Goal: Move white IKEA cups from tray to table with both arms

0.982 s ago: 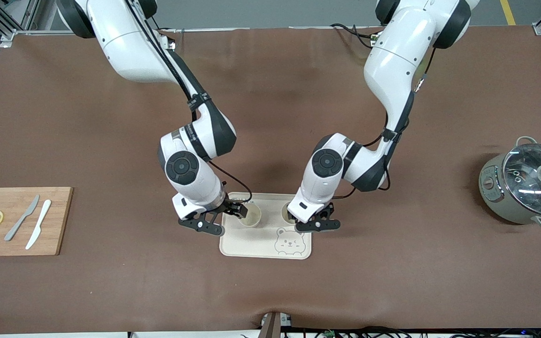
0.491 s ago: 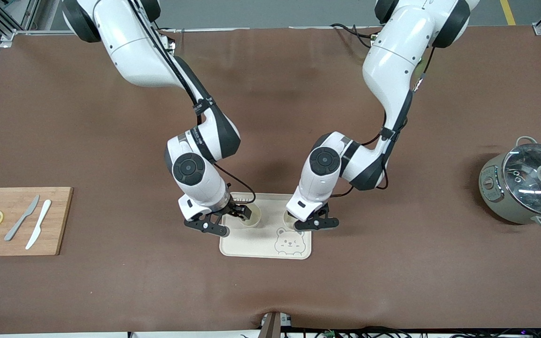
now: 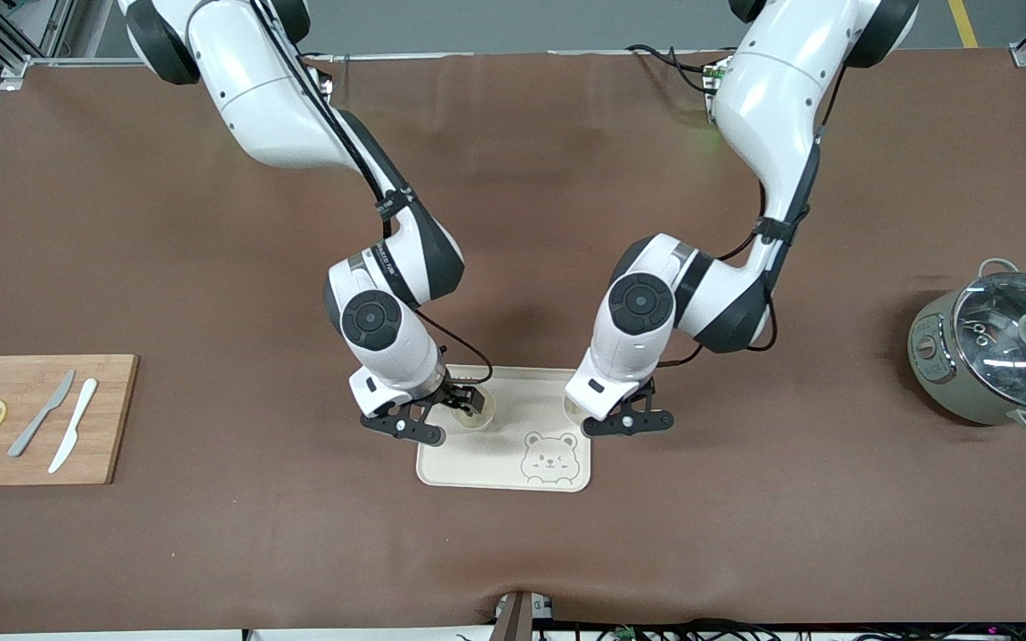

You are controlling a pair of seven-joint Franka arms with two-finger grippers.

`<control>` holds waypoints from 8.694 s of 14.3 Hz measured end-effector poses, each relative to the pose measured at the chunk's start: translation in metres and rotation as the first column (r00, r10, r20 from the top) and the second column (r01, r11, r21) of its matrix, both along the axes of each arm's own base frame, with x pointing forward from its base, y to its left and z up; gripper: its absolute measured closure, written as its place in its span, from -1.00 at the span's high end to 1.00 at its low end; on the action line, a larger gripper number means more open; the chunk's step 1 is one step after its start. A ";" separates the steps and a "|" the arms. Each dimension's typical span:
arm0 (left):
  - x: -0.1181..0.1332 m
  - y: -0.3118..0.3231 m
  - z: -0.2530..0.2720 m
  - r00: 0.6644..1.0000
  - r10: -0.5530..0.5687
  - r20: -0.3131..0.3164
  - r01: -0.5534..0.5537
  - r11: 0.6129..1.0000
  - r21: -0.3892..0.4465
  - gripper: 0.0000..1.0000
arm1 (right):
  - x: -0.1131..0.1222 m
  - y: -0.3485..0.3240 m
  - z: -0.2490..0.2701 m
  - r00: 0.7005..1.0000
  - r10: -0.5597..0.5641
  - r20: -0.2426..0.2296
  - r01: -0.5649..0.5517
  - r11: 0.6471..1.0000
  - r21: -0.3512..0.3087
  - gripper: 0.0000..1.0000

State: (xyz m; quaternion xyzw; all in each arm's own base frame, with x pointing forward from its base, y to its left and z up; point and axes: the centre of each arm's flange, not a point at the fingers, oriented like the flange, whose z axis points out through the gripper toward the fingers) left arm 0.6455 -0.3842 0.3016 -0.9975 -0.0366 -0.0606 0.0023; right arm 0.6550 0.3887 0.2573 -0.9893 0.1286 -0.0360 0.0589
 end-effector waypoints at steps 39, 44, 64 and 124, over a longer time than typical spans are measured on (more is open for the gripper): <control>-0.155 0.345 -0.027 0.965 -0.256 0.062 0.255 0.967 0.025 -0.90 | -0.008 0.013 -0.038 1.000 0.019 0.003 -0.019 1.000 -0.008 -0.78; -0.156 0.360 -0.042 0.965 -0.257 0.046 0.256 0.966 0.026 -0.90 | -0.008 0.013 -0.038 1.000 0.019 0.004 -0.019 1.000 -0.007 -0.92; -0.154 0.384 -0.076 0.951 -0.303 0.057 0.306 0.950 -0.068 -0.90 | -0.005 0.014 0.014 1.000 0.023 -0.009 -0.023 1.000 -0.005 -0.92; -0.062 0.282 0.159 0.992 -0.119 -0.033 0.116 0.991 -0.067 1.00 | -0.022 -0.369 -0.037 0.933 0.361 0.018 -0.357 0.928 -0.106 -0.92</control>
